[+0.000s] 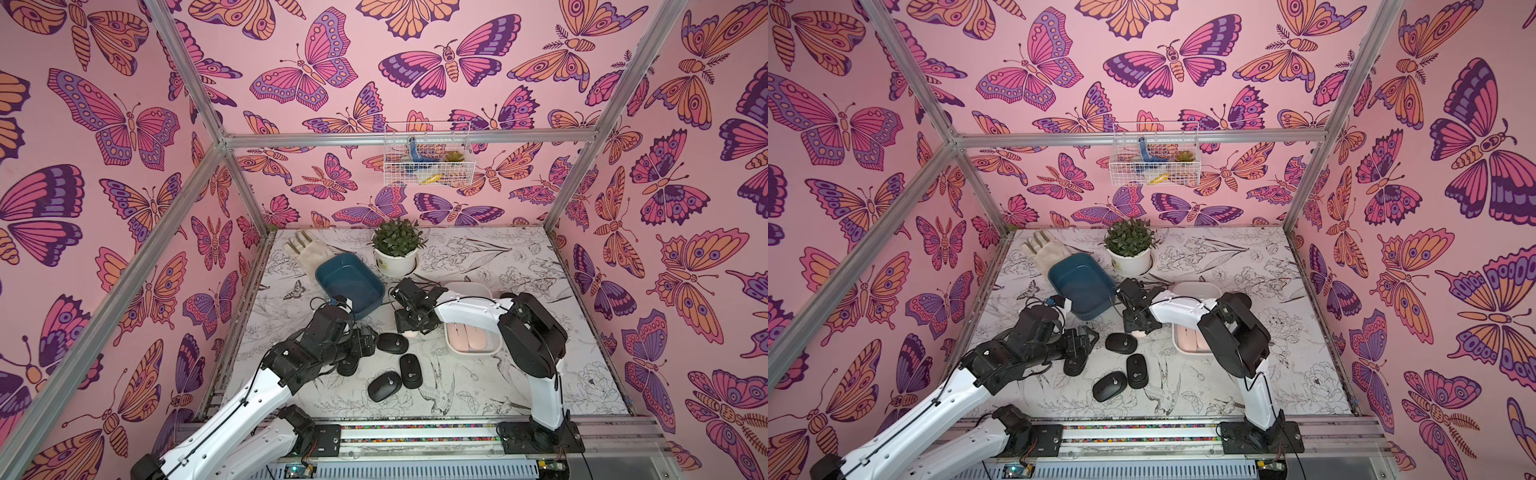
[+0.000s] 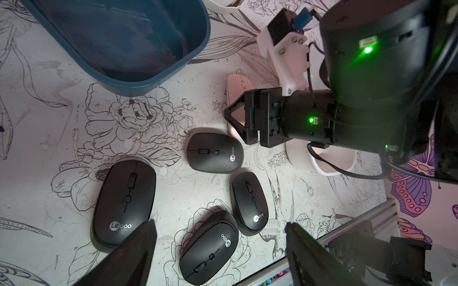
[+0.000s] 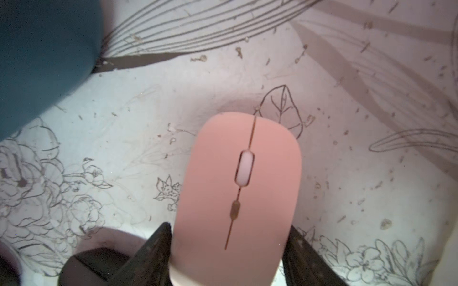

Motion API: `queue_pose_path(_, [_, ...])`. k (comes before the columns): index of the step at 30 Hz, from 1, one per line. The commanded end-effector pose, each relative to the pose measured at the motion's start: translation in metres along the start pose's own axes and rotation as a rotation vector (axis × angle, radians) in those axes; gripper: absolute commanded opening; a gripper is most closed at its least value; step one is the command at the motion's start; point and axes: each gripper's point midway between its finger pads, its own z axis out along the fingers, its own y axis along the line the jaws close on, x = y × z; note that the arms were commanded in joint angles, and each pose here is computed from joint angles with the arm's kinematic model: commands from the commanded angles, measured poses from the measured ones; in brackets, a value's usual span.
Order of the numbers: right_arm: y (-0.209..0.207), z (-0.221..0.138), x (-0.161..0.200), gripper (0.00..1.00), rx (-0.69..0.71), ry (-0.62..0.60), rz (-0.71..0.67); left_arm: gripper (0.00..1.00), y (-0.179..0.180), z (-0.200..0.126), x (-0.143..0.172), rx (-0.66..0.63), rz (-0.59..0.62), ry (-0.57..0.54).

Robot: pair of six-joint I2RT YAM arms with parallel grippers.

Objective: Place the mice by color into the storage box
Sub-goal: Pick up the mouse from the center of the board.

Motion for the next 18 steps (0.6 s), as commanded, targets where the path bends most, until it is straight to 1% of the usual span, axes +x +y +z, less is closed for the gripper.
queue_pose_path(1, [-0.006, 0.004, 0.001, 0.66, 0.049, 0.007, 0.008, 0.86, 0.008, 0.0, 0.006, -0.021, -0.001, 0.017])
queue_pose_path(4, [-0.005, 0.005, 0.0, 0.59, 0.056, 0.0, 0.007, 0.86, 0.007, 0.0, 0.006, -0.018, -0.001, 0.018])
queue_pose_path(7, [-0.004, 0.005, -0.001, 0.55, 0.054, -0.002, 0.007, 0.86, 0.008, -0.001, 0.005, -0.02, -0.001, 0.016])
queue_pose_path(10, [-0.002, -0.002, -0.004, 0.49, 0.046, -0.022, 0.004, 0.86, 0.008, -0.002, 0.005, -0.021, -0.002, 0.014])
queue_pose_path(14, [0.002, -0.026, -0.015, 0.46, 0.004, -0.08, 0.007, 0.86, 0.008, -0.003, 0.003, -0.02, -0.004, 0.01])
queue_pose_path(18, [0.0, -0.064, -0.029, 0.43, -0.027, -0.149, 0.011, 0.86, 0.006, -0.005, 0.0, -0.015, -0.004, 0.005])
